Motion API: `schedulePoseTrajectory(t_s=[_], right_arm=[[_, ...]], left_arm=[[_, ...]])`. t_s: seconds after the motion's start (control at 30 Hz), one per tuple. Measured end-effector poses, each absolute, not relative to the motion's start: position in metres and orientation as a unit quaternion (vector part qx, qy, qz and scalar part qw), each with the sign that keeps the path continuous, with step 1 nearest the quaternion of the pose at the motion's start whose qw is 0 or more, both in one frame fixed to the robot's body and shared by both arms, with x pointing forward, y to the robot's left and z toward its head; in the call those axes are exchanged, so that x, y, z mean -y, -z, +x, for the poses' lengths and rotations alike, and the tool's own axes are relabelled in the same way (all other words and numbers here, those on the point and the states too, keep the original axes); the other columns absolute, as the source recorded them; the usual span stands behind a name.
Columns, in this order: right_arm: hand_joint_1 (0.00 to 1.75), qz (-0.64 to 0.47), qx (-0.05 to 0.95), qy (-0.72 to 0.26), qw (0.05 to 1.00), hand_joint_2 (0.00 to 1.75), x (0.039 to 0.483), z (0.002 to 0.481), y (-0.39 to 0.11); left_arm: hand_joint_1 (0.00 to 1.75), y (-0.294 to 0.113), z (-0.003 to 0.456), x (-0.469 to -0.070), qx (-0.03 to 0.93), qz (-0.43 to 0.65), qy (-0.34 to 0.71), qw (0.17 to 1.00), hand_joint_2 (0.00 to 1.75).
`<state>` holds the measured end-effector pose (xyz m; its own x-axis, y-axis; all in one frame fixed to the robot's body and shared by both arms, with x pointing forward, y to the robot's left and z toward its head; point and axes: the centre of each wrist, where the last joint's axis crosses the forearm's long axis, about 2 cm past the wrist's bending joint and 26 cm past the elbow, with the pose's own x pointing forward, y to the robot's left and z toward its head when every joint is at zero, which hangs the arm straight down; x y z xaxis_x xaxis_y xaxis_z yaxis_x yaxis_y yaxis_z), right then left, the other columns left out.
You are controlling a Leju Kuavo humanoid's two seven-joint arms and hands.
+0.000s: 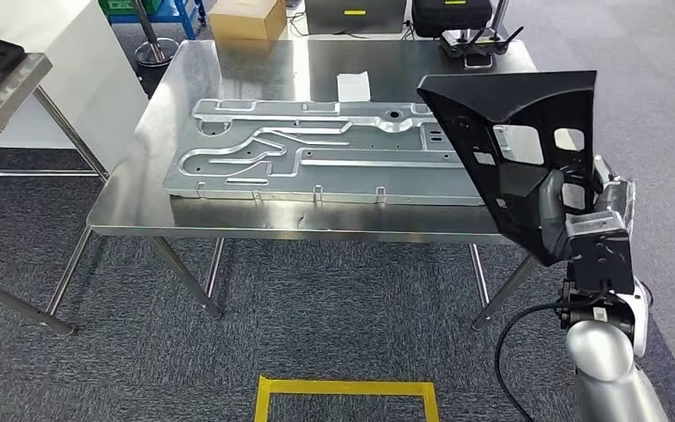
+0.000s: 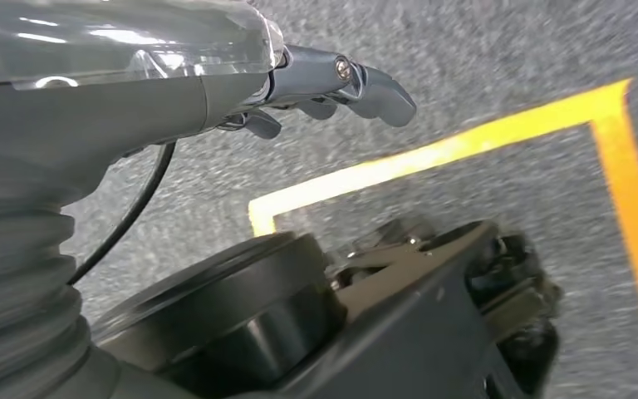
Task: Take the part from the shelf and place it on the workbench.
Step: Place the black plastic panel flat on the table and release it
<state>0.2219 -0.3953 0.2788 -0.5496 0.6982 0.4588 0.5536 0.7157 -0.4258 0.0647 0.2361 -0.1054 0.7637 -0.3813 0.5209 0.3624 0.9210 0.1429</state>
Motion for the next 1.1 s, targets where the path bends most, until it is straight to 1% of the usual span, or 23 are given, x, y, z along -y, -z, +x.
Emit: schedulePoseTrajectory(t_s=[0.3, 0.73, 0.93, 1.1], right_arm=[[1.75, -0.363, 0.872, -0.132, 0.301, 1.75, 0.402, 0.235, -0.297], [1.75, -0.404, 0.857, -0.151, 0.28, 1.75, 0.423, 0.268, -0.353], [1.75, -0.421, 0.85, -0.16, 0.274, 1.75, 0.424, 0.276, -0.364], [1.75, -0.429, 0.838, -0.182, 0.284, 1.75, 0.415, 0.299, -0.379]], left_arm=[[0.0, 0.106, 0.06, -0.237, 0.27, 0.016, 0.2, 0.942, 1.75], [0.0, 0.105, 0.064, -0.233, 0.268, 0.002, 0.207, 0.941, 1.75], [0.0, 0.105, 0.065, -0.233, 0.269, 0.001, 0.21, 0.94, 1.75], [0.0, 0.104, 0.07, -0.233, 0.272, -0.004, 0.208, 0.94, 1.75]])
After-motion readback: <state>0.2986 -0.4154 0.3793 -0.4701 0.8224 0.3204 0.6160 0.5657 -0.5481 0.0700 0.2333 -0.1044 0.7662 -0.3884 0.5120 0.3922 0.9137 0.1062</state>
